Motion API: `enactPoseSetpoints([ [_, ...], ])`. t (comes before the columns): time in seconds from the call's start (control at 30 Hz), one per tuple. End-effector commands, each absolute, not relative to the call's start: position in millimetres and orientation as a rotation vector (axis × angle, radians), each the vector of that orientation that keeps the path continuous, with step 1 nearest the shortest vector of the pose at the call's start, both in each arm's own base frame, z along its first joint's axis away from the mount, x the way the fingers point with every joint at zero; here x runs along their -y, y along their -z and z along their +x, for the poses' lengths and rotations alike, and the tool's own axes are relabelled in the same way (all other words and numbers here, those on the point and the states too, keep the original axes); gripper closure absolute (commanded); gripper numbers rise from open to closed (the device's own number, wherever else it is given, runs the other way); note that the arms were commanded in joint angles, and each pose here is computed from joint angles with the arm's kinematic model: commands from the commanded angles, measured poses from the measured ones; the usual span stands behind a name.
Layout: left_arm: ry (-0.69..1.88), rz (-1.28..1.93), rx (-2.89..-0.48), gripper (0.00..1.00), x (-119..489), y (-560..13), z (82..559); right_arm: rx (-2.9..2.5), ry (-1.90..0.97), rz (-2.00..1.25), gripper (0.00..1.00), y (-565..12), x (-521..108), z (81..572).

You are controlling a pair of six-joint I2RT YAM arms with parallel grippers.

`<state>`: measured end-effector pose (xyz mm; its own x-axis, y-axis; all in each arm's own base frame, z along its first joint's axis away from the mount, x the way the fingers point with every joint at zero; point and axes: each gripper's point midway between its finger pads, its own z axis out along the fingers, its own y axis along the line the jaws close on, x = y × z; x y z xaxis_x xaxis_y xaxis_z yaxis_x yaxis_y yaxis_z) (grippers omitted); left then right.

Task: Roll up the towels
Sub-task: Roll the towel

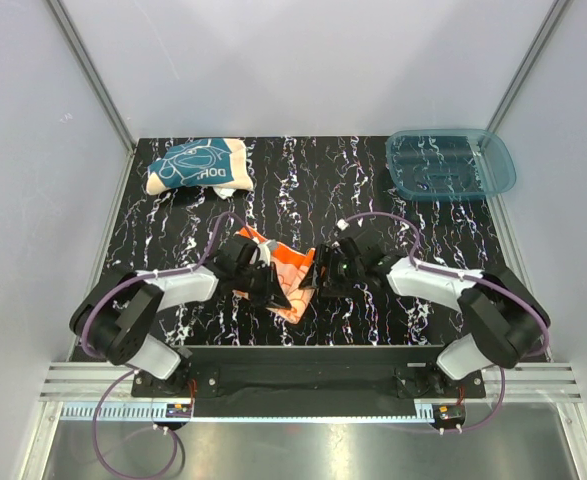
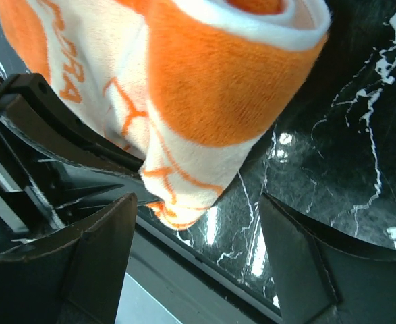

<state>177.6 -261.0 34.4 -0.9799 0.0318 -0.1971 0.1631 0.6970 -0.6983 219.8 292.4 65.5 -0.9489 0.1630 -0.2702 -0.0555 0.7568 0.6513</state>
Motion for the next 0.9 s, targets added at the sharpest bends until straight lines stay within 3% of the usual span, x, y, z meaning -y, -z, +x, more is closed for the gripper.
enactPoseSetpoints([
  [0.0,1.149,0.081,-2.841,1.00,246.5,-7.9,165.2,-2.571,-1.096,0.044,0.20,-69.2,-310.9,227.7],
  [0.3,1.163,-0.038,-2.898,1.00,236.2,2.3,166.5,-2.557,-1.118,0.027,0.27,-43.1,-322.1,237.9],
  [0.43,1.190,-0.079,-2.922,1.00,233.6,6.8,164.7,-2.544,-1.156,0.023,0.42,-33.9,-326.8,238.1],
  [0.47,1.192,-0.076,-2.917,0.99,234.2,6.6,165.8,-2.540,-1.169,0.030,0.54,-32.4,-328.5,238.7],
  [0.57,1.157,-0.066,-2.902,0.89,231.9,4.6,169.2,-2.570,-1.148,0.068,0.73,-29.6,-325.4,236.9],
  [0.77,0.893,0.026,-2.812,0.66,215.7,-18.6,186.0,-2.685,-1.009,0.127,0.80,-28.0,-310.3,230.2],
  [0.87,0.775,0.095,-2.764,0.46,215.3,-35.4,189.3,-2.743,-0.965,0.132,0.83,-30.4,-306.2,224.5],
])
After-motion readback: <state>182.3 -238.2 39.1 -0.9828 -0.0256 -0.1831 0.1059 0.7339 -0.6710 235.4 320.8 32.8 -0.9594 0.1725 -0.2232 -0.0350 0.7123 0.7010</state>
